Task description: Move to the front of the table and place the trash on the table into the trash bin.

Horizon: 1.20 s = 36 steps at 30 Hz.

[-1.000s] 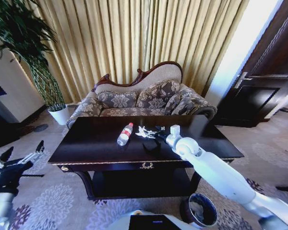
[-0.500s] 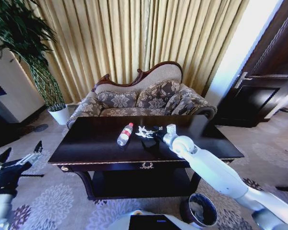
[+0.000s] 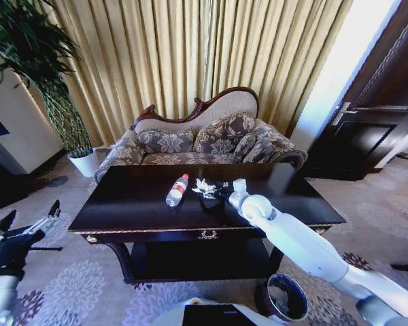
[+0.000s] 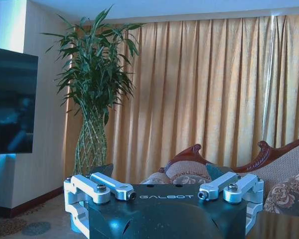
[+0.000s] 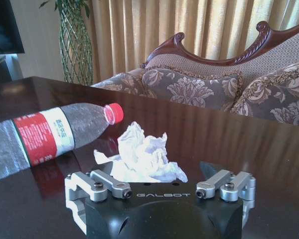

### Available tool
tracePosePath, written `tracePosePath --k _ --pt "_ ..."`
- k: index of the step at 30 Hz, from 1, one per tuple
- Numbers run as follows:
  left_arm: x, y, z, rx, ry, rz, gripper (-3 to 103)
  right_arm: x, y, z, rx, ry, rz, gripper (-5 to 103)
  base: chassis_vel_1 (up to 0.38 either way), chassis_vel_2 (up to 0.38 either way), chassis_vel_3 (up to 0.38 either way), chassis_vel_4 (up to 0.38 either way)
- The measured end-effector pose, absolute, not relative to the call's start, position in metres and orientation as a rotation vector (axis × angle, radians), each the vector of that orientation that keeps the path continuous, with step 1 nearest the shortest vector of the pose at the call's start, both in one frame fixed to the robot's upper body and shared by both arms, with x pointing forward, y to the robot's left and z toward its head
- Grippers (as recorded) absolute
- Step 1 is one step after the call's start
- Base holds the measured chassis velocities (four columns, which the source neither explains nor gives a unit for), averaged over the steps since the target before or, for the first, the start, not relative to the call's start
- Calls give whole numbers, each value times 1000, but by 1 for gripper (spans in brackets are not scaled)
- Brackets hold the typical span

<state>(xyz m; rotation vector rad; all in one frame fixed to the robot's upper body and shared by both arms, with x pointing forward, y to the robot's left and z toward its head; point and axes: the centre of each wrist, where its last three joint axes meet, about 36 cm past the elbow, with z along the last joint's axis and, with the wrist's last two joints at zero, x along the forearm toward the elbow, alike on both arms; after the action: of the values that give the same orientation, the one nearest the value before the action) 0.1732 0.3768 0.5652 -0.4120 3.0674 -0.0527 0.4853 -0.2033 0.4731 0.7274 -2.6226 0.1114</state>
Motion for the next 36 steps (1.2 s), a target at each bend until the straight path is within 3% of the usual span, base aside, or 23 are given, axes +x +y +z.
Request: tracePosePath --k 3,6,12,16,18,22,27,36 --pt "173 377 565 -411 3068 -54 100 486 -203 471 723 -2624 123 90 0 0 0 0" --pt "174 376 565 -403 3068 -57 100 486 -204 468 721 -2633 173 74 0 0 0 0" --pt "176 375 565 -392 3067 -63 100 488 -205 464 729 -2642 213 58 0 0 0 0" --pt "177 375 565 -399 3065 -71 100 487 -205 462 732 -2644 213 37 0 0 0 0" --pt "177 375 565 -399 3065 -71 100 487 -205 462 732 -2644 213 37 0 0 0 0" --pt "179 375 566 -395 3062 -67 100 488 -204 459 730 -2646 205 15 0 0 0 0" --pt "179 375 566 -396 3063 -68 100 486 -205 457 726 -2644 197 2 0 0 0 0" --pt "178 375 565 -402 3065 -73 100 484 -208 458 716 -2654 181 0 0 0 0 0"
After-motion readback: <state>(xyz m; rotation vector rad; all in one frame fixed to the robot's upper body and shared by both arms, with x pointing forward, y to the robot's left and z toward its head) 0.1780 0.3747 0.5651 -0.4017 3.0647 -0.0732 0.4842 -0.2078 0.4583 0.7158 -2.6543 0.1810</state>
